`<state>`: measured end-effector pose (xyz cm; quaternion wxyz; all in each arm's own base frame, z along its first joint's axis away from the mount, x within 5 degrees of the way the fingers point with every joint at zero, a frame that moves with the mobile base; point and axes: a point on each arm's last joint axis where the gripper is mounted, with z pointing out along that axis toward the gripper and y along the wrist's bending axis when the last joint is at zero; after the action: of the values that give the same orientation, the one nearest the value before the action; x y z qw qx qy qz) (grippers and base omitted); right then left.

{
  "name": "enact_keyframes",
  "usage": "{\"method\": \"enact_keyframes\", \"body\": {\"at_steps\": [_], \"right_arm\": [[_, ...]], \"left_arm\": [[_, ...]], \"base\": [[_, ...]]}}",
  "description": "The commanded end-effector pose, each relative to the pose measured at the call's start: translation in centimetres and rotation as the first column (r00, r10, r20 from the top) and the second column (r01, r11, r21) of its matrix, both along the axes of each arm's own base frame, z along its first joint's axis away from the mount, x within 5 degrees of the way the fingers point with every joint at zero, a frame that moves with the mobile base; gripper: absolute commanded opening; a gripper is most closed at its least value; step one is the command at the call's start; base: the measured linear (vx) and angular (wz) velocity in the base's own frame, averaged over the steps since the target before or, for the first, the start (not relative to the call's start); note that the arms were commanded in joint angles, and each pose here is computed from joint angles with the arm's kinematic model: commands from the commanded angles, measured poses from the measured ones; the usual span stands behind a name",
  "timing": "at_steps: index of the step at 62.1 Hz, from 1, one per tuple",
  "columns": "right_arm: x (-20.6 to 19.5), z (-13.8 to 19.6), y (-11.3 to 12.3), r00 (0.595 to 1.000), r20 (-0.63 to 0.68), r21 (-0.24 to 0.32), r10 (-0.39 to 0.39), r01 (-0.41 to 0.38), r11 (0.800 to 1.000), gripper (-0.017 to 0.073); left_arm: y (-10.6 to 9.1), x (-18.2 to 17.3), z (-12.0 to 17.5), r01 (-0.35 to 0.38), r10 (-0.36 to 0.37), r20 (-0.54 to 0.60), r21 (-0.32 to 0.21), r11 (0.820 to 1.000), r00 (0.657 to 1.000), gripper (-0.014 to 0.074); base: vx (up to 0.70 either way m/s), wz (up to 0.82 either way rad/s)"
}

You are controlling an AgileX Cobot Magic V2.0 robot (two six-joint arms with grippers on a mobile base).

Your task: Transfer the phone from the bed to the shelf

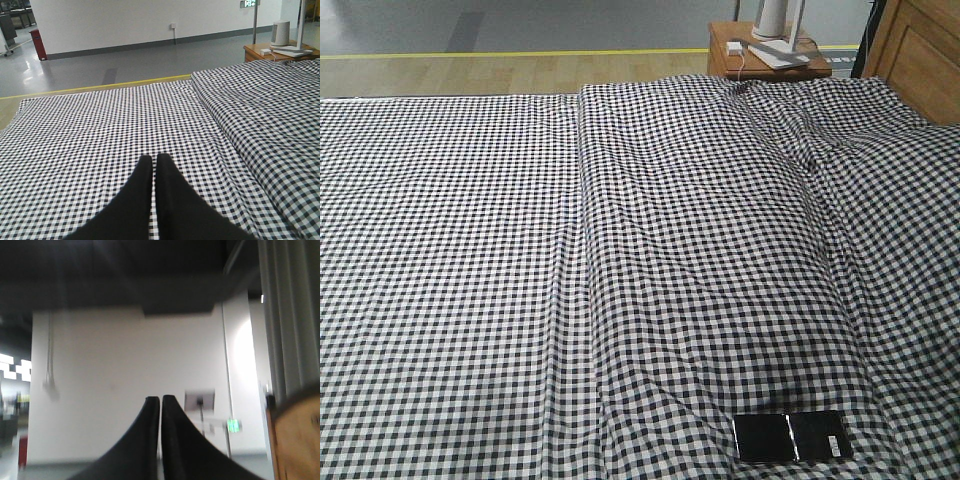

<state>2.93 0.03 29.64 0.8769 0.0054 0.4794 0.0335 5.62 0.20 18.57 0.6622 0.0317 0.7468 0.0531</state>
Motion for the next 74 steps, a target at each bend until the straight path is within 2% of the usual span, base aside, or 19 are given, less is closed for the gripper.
{"method": "enact_keyframes", "body": {"at_steps": [1,8,16,25,31,41,49,56,62,66,71,74], "right_arm": [[-1.7,4.6,-0.1,0.986,0.163,-0.015,-0.021,0.024,1.000,-0.0006],[-2.1,8.2,-0.1,0.983,0.181,-0.014,-0.020,0.023,1.000,-0.0006],[-0.9,11.7,0.0,0.993,0.114,-0.019,-0.018,0.021,1.000,-0.0006],[1.8,14.3,0.1,0.997,-0.074,-0.029,-0.015,0.013,0.999,-0.0006],[4.1,14.8,0.2,0.969,-0.248,-0.037,-0.013,0.004,0.999,-0.0005],[8.9,13.3,0.4,0.863,-0.506,-0.046,-0.014,-0.010,0.999,0.0005],[12.2,10.8,0.5,0.736,-0.677,-0.054,-0.020,-0.023,0.998,0.0039],[14.2,9.1,0.5,0.641,-0.767,-0.050,-0.019,-0.029,0.998,0.0098],[15.5,7.7,0.6,0.557,-0.830,-0.049,-0.021,-0.035,0.998,0.0204],[16.2,6.9,0.6,0.508,-0.861,-0.049,-0.022,-0.039,0.998,0.0307],[16.7,6.1,0.6,0.462,-0.887,-0.048,-0.024,-0.042,0.998,0.0452],[16.9,5.9,0.6,0.447,-0.894,-0.048,-0.024,-0.043,0.998,0.0540]], "left_arm": [[0.0,-0.1,1.5,0.002,-0.001,0.107,-0.011,1.000,0.994,0.0001],[0.0,-0.1,1.5,0.002,-0.001,0.107,-0.011,1.000,0.994,0.0001],[0.0,-0.1,1.5,0.002,-0.001,0.107,-0.011,1.000,0.994,0.0001],[0.0,-0.1,1.5,0.002,-0.001,0.107,-0.011,1.000,0.994,0.0001],[0.0,-0.1,1.5,0.002,-0.001,0.107,-0.011,1.000,0.994,0.0001],[0.0,-0.1,1.5,0.002,-0.001,0.107,-0.011,1.000,0.994,0.0001],[0.0,-0.1,1.5,0.002,-0.001,0.107,-0.011,1.000,0.994,0.0001],[0.0,-0.1,1.5,0.002,-0.001,0.107,-0.011,1.000,0.994,0.0001],[0.0,-0.1,1.5,0.002,-0.001,0.107,-0.011,1.000,0.994,0.0001],[0.0,-0.1,1.5,0.002,-0.001,0.107,-0.011,1.000,0.994,0.0001],[0.0,-0.1,1.5,0.002,-0.001,0.107,-0.011,1.000,0.994,0.0001],[0.0,-0.1,1.5,0.002,-0.001,0.107,-0.011,1.000,0.994,0.0001]], "base": [[0.00,0.00],[0.00,0.00],[0.00,0.00],[0.00,0.00],[0.00,0.00],[0.00,0.00],[0.00,0.00],[0.00,0.00],[0.00,0.00],[0.00,0.00],[0.00,0.00],[0.00,0.00]]}}
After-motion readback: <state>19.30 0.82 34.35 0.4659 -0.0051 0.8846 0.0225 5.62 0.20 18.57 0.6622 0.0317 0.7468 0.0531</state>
